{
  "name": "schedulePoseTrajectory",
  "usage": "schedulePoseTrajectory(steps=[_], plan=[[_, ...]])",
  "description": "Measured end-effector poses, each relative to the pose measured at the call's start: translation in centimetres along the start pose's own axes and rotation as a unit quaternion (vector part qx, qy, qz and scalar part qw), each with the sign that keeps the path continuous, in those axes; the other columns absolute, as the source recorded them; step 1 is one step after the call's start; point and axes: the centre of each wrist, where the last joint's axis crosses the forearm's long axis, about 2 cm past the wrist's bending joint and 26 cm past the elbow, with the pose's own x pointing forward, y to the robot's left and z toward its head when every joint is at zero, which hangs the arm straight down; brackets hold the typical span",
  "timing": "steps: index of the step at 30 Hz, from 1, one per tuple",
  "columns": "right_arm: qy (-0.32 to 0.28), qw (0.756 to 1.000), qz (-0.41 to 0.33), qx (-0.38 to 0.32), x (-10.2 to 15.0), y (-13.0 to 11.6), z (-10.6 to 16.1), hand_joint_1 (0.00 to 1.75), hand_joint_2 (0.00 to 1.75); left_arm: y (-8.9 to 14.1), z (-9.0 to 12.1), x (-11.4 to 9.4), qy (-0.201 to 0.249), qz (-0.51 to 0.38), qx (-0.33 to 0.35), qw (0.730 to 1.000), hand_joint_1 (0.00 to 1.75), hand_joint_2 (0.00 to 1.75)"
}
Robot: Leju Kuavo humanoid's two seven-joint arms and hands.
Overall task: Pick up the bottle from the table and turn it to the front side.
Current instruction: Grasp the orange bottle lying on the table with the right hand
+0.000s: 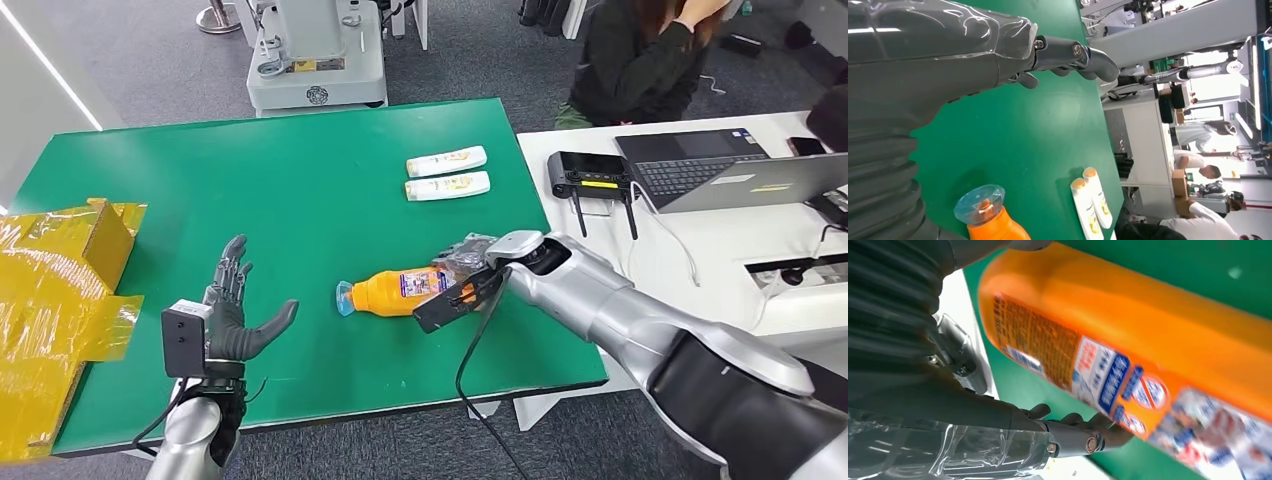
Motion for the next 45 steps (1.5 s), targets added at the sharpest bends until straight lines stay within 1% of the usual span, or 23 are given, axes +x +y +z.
schedulePoseTrajectory(steps=[7,15,24,30,34,38,42,45], plan=[[0.006,1.000,0.001,0.010,-0.8,0.0,0.1,0.00,1.75,0.1,0.0,0.0,0.001,0.003,-0.001,1.000,0.00,1.75],[0.016,1.000,0.016,0.020,-1.0,0.1,0.0,0.00,1.75,0.1,0.0,0.0,0.000,0.004,-0.001,1.000,0.00,1.75],[0.033,0.999,0.039,0.015,-1.0,0.1,0.0,0.00,1.75,0.1,0.1,-0.1,0.001,0.001,-0.001,1.000,0.00,1.75],[0.035,0.999,0.036,-0.002,-0.8,0.4,-0.2,0.00,1.75,0.1,0.2,-0.1,0.002,-0.010,-0.007,1.000,0.00,1.75],[0.035,0.999,0.028,-0.020,-0.7,1.1,-0.4,0.00,1.75,0.1,0.3,-0.1,0.003,-0.016,-0.010,1.000,0.00,1.75],[0.037,0.998,0.017,-0.045,-0.7,2.7,-0.9,0.00,1.75,0.3,0.5,-0.3,0.006,-0.021,-0.013,1.000,0.00,1.75],[0.040,0.998,0.012,-0.048,-0.9,3.4,-1.0,0.00,1.75,0.4,0.8,-0.4,0.009,-0.022,-0.013,1.000,0.00,1.75],[0.037,0.998,-0.006,-0.059,-0.8,4.1,-1.2,0.02,1.75,0.5,0.9,-0.4,0.010,-0.024,-0.014,1.000,0.00,1.75]])
